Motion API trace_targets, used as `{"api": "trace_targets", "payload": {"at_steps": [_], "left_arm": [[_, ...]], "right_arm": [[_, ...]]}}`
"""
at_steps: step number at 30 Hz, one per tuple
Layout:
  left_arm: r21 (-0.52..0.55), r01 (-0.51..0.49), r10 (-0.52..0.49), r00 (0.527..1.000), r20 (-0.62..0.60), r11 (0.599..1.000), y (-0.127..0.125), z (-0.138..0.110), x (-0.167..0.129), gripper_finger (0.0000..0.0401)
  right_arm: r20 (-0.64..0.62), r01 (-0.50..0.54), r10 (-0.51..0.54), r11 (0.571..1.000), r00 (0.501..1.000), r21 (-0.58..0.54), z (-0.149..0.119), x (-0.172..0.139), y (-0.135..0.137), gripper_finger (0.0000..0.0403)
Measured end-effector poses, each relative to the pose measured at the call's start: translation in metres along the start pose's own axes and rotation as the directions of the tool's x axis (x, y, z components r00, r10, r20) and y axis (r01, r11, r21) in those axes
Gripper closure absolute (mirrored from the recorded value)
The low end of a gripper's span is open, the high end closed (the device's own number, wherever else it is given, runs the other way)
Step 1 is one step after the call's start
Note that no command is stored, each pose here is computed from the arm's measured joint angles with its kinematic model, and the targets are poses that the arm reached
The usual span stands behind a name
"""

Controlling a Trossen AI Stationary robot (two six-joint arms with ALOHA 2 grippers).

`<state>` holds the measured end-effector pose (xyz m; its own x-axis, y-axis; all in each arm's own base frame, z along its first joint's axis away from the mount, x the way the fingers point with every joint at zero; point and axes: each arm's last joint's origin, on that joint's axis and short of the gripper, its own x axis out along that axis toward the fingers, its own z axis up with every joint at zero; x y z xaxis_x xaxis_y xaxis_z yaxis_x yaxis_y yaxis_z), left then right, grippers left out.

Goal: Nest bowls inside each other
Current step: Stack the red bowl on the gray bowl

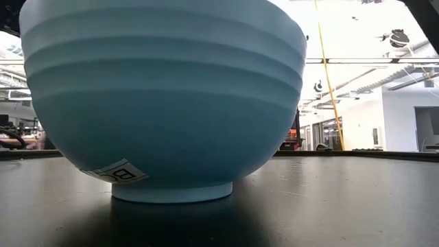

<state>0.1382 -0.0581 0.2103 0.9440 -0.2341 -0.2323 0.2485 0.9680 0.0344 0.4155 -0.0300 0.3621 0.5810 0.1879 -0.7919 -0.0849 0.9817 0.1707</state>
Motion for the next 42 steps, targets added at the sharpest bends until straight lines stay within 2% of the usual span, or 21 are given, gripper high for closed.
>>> {"api": "trace_targets", "payload": {"at_steps": [6,10,16,19,29,38,42], "left_arm": [[0.000,0.001,-0.001,1.000,-0.006,1.000,0.000,-0.001,0.000,0.0192],[-0.011,0.002,-0.002,1.000,-0.005,1.000,0.000,-0.001,0.000,0.0192],[-0.011,0.015,-0.015,1.000,-0.003,1.000,-0.002,0.000,0.000,0.0192],[-0.009,0.020,-0.020,1.000,-0.004,1.000,-0.003,0.000,0.000,0.0192],[-0.011,0.034,-0.034,0.999,-0.003,0.999,-0.005,0.000,-0.001,0.0192],[-0.014,0.033,-0.033,0.999,-0.001,0.999,-0.005,0.000,-0.001,0.0192],[-0.016,0.033,-0.033,0.999,0.010,0.999,-0.005,0.001,-0.001,0.0192]], "right_arm": [[0.022,-0.022,0.023,1.000,1.000,-0.014,0.001,-0.007,0.015,0.0216],[-0.040,-0.026,0.025,1.000,0.999,-0.008,-0.004,-0.003,0.019,0.0220],[-0.106,-0.030,0.029,1.000,0.994,-0.003,-0.015,0.012,0.018,0.0284],[-0.096,-0.033,0.034,0.999,0.995,0.007,-0.014,0.013,0.018,0.0308],[-0.069,-0.196,0.192,0.979,0.979,-0.056,-0.011,0.018,0.052,0.0336],[-0.063,-0.228,0.223,0.969,0.973,-0.098,-0.011,0.021,0.071,0.0363],[-0.097,-0.237,0.228,0.967,0.969,-0.097,-0.017,0.032,0.075,0.0376]]}}
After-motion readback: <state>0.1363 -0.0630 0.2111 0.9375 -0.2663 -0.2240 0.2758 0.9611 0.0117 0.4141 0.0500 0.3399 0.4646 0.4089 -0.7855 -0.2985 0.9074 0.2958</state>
